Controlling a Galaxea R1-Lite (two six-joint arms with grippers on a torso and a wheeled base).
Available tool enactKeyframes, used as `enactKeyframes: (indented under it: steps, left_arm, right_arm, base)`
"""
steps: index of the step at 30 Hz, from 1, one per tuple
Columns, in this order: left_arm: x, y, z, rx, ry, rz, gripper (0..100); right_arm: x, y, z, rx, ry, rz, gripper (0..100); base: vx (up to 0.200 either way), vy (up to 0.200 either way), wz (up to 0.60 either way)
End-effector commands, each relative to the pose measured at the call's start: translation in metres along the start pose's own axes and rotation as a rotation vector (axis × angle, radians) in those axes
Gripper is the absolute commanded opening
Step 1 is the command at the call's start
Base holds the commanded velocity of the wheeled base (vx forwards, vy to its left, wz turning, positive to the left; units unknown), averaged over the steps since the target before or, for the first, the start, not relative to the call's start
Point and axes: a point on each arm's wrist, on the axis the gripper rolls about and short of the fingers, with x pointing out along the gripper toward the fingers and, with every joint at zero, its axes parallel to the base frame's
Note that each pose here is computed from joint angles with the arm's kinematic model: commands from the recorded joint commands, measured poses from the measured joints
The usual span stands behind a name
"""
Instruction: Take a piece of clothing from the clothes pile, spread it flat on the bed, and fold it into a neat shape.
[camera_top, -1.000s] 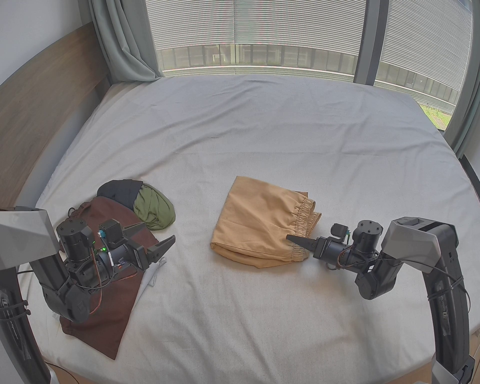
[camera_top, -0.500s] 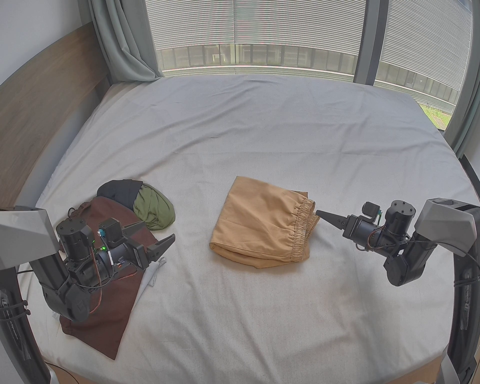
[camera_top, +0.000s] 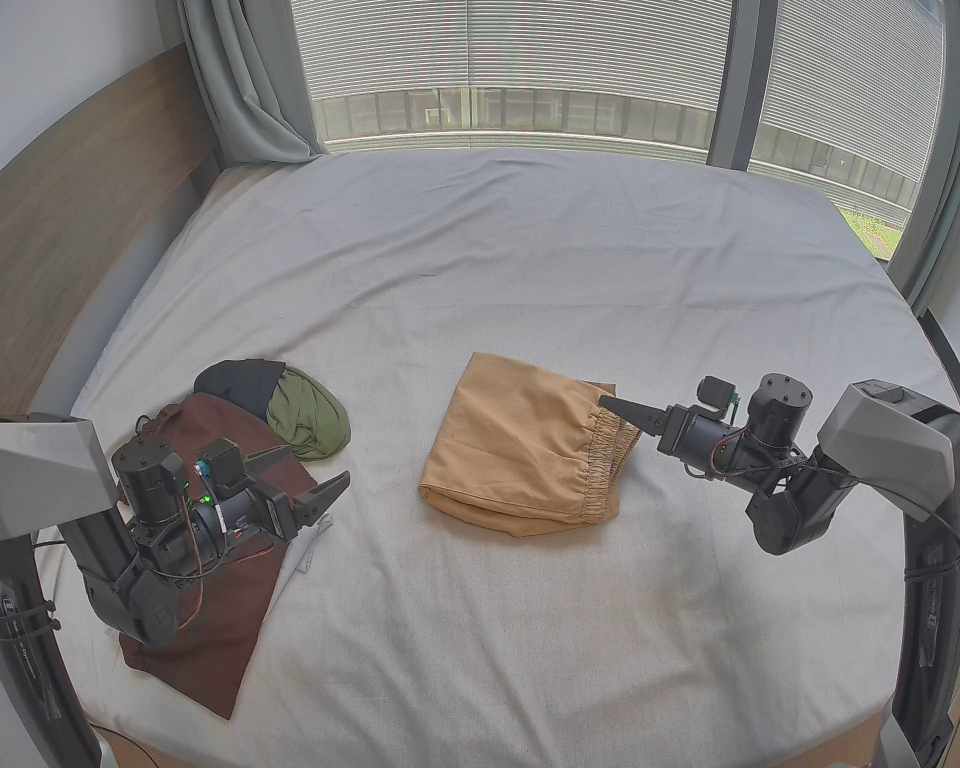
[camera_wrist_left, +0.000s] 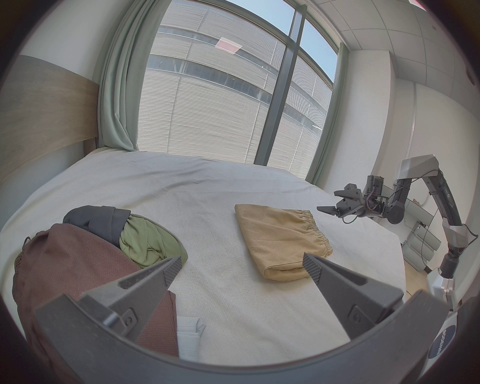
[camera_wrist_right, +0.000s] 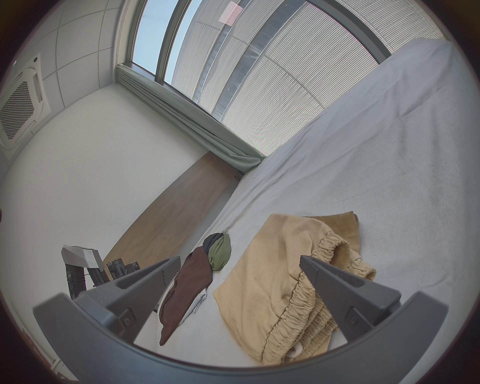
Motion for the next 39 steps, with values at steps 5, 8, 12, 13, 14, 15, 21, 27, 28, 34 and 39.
enactKeyframes:
  steps: [5,8,12,13,14,15,21,27,28,34,39]
  left_arm:
    - [0.0,-0.001,-0.001,0.0,0.001,-0.002,100]
    - [0.001,-0.001,0.0,-0.001,0.0,-0.008,100]
    - [0.002,-0.001,0.006,0.005,-0.024,-0.029,100]
    - [0.001,-0.002,0.01,0.003,-0.035,-0.034,100]
    - [-0.001,-0.002,0.013,-0.004,-0.041,-0.037,100]
    - [-0.001,-0.003,0.014,-0.017,-0.045,-0.039,100]
    - [0.0,-0.003,0.014,-0.038,-0.044,-0.044,100]
    - [0.004,-0.011,0.017,-0.02,-0.053,-0.101,100]
    - [0.004,-0.011,0.018,-0.019,-0.056,-0.103,100]
    - [-0.005,-0.017,0.036,0.015,-0.107,-0.137,100]
    - [-0.015,-0.022,0.041,0.059,-0.114,-0.151,100]
  right_arm:
    - [0.019,-0.024,-0.026,0.029,0.039,-0.006,100]
    - [0.023,-0.034,-0.035,0.036,0.046,-0.012,100]
    - [0.028,-0.05,-0.05,0.05,0.049,-0.039,100]
    - [0.029,-0.054,-0.053,0.053,0.052,-0.041,100]
    - [0.029,-0.057,-0.056,0.056,0.054,-0.045,100]
    - [0.03,-0.059,-0.059,0.057,0.056,-0.049,100]
    - [0.031,-0.057,-0.059,0.051,0.043,-0.055,100]
    - [0.028,-0.016,-0.026,-0.002,-0.028,-0.033,100]
    - [0.026,0.0,-0.017,-0.019,-0.047,-0.017,100]
    - [0.004,0.069,0.009,-0.099,-0.066,0.05,100]
    - [-0.023,0.095,0.003,-0.221,-0.027,0.031,100]
  base:
    - [0.0,0.0,0.0]
    - [0.0,0.0,0.0]
    - [0.0,0.0,0.0]
    - [0.0,0.0,0.0]
    - [0.0,0.0,0.0]
    - [0.0,0.0,0.0]
    - [0.0,0.0,0.0]
    - [0.0,0.0,0.0]
    - [0.0,0.0,0.0]
    - [0.0,0.0,0.0]
    - [0.0,0.0,0.0]
